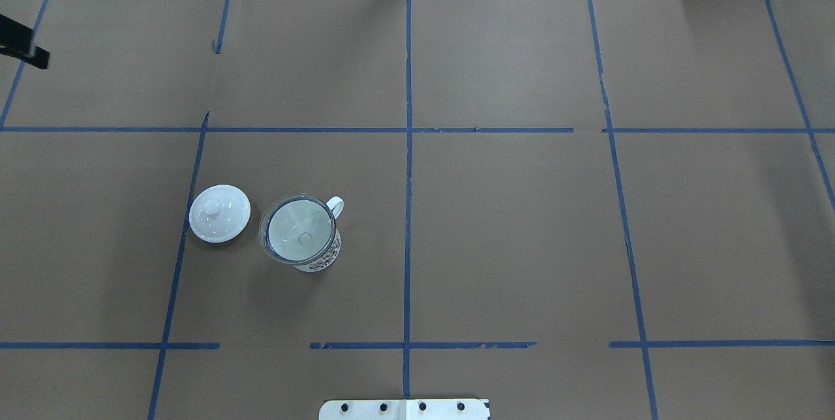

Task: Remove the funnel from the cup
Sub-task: 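Move the left gripper down over the glass funnel in the white mug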

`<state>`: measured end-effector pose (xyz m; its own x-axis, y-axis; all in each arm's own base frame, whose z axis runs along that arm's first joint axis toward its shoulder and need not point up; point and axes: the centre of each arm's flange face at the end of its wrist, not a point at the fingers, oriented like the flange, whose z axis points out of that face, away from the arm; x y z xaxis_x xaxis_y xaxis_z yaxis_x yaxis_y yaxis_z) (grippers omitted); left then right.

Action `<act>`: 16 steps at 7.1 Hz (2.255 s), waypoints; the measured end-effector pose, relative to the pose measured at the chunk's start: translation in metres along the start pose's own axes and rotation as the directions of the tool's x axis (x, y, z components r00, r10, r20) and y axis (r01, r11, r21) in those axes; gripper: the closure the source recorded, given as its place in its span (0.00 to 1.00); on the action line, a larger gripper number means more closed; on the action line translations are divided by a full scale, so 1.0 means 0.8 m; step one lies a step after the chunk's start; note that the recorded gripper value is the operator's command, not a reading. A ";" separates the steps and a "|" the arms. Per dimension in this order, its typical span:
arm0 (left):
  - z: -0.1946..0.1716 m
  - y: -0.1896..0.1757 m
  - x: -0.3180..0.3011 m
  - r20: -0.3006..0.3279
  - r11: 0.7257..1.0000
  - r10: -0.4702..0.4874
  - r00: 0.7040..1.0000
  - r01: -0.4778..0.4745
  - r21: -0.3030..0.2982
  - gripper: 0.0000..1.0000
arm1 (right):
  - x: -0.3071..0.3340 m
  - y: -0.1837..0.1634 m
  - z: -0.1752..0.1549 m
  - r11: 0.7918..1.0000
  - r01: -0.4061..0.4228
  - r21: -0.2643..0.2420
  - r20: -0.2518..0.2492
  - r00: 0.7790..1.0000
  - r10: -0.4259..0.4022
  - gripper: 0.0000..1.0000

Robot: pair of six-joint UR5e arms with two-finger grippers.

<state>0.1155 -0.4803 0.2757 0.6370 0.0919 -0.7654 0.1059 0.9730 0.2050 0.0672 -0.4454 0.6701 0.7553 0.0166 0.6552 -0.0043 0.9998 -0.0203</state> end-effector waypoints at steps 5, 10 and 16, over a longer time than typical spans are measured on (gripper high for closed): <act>0.127 0.071 0.261 0.064 0.994 0.023 0.998 -0.016 -0.111 0.00 | 0.000 0.000 0.000 1.000 0.000 0.000 0.000 1.000 0.000 0.00; 0.247 0.146 0.390 0.114 0.983 0.017 0.993 0.004 -0.182 0.08 | 0.000 0.000 0.000 1.000 0.000 0.000 0.000 1.000 0.000 0.00; 0.288 0.150 0.402 0.091 0.984 0.019 0.996 -0.002 -0.178 1.00 | 0.000 0.000 0.000 1.000 0.000 0.000 0.000 1.000 0.000 0.00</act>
<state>0.5092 -0.3828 0.1946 0.7060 0.0906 -0.7024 -0.0336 0.9949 0.0947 0.0672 -0.4454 0.6700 0.7553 0.0165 0.6552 -0.0044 0.9998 -0.0201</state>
